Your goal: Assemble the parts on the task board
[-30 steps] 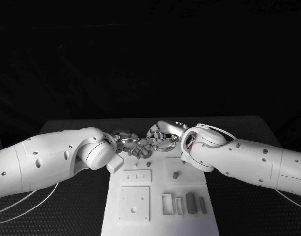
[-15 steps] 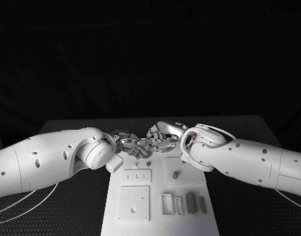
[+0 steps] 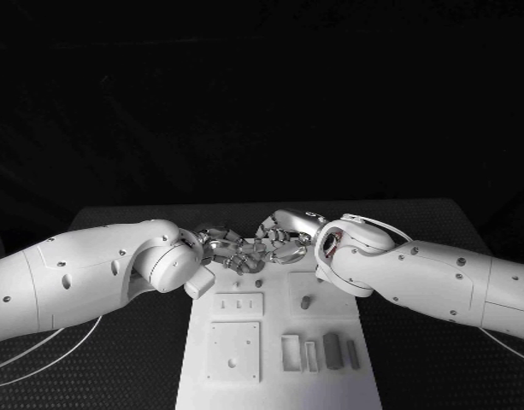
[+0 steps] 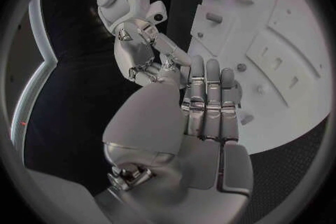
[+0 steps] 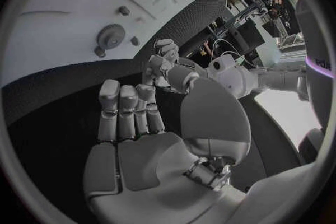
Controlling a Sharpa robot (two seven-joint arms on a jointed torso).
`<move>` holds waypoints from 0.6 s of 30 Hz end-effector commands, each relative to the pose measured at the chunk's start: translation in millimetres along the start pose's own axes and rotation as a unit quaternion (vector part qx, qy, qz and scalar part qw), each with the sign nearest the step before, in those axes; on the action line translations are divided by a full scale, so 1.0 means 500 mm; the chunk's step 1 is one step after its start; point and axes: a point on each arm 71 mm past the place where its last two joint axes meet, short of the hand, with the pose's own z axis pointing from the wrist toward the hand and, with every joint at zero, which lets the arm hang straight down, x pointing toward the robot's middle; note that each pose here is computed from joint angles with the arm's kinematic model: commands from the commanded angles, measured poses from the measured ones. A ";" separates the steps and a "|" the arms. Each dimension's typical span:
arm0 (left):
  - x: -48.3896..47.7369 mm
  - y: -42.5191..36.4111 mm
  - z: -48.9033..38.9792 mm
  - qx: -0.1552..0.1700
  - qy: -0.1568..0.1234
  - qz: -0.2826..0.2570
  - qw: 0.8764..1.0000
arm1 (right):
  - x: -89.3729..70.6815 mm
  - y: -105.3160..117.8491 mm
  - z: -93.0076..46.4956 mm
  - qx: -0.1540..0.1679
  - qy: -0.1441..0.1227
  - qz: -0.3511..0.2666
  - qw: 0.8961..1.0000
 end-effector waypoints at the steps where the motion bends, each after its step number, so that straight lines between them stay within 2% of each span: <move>1: -0.003 -0.010 -0.001 0.014 -0.005 -0.002 1.000 | 0.012 -0.005 -0.002 0.003 0.021 -0.003 1.000; 8: -0.008 -0.010 -0.001 0.015 -0.015 -0.001 1.000 | 0.012 -0.006 -0.001 0.001 0.024 -0.003 1.000; 18: -0.014 -0.006 -0.001 0.010 -0.019 0.011 1.000 | 0.005 -0.018 -0.004 0.007 0.006 0.014 1.000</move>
